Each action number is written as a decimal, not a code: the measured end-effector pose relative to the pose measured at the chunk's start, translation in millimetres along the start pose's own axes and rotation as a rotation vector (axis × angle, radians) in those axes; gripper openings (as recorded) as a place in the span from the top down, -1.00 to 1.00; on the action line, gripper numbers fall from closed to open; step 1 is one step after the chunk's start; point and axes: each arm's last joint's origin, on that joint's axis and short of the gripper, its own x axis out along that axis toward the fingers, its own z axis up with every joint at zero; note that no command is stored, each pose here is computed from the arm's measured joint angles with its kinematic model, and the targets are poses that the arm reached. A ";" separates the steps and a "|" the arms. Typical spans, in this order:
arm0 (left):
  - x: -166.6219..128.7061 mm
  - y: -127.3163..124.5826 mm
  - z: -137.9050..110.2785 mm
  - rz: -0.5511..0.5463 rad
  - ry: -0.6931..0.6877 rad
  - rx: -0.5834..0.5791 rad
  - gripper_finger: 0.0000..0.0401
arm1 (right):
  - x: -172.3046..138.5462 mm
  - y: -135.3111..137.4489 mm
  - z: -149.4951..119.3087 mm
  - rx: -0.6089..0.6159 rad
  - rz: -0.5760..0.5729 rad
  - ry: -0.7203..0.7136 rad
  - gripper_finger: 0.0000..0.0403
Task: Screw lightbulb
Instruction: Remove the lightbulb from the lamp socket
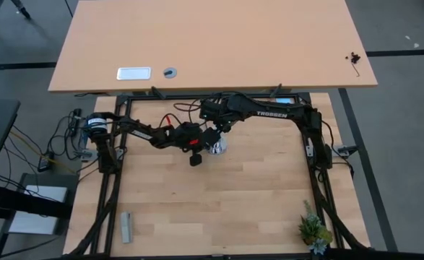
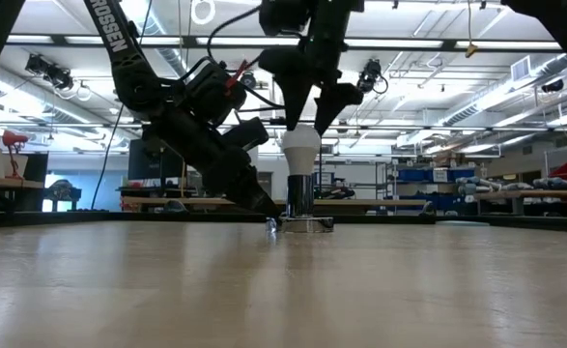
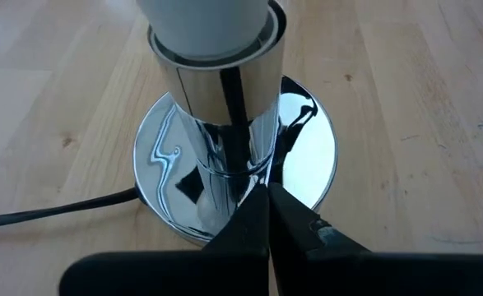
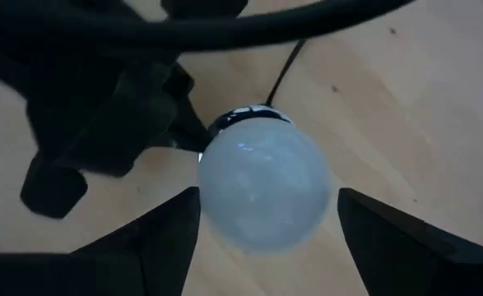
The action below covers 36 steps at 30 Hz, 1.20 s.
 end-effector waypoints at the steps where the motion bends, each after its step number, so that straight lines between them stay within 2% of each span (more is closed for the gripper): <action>1: 0.0 0.0 0.0 0.000 0.000 0.000 1.00 | 3.2 -1.6 0.4 0.006 0.003 0.004 -0.45; 4: 0.0 0.0 0.0 0.000 0.000 0.000 1.00 | 8.1 -5.6 1.5 -0.030 0.021 0.015 -0.45; 7: 0.0 0.1 0.0 0.000 0.000 0.000 1.00 | 8.5 -8.9 4.7 -0.144 0.046 0.013 -0.43; 10: 0.0 0.1 0.0 0.000 0.000 0.000 1.00 | 8.5 -9.7 7.0 -0.330 0.067 0.000 -0.38; 16: 0.0 0.1 0.0 -0.001 0.000 -0.001 1.00 | 8.2 -11.5 8.3 -0.815 0.086 -0.016 -0.28; 19: 0.0 0.1 0.0 -0.002 0.000 0.000 1.00 | 7.7 -11.8 9.1 -0.961 0.085 -0.029 -0.27; 22: 0.0 0.1 0.0 -0.002 0.000 0.000 1.00 | 7.6 -10.3 9.1 -0.971 0.082 -0.038 -0.29; 30: 0.0 0.0 -0.1 -0.002 0.001 0.012 1.00 | 2.9 0.6 -0.1 -0.894 0.026 -0.038 -0.43; 36: 0.0 0.0 0.0 -0.003 0.000 0.013 1.00 | -10.6 5.9 -3.6 -0.740 0.013 -0.060 -0.51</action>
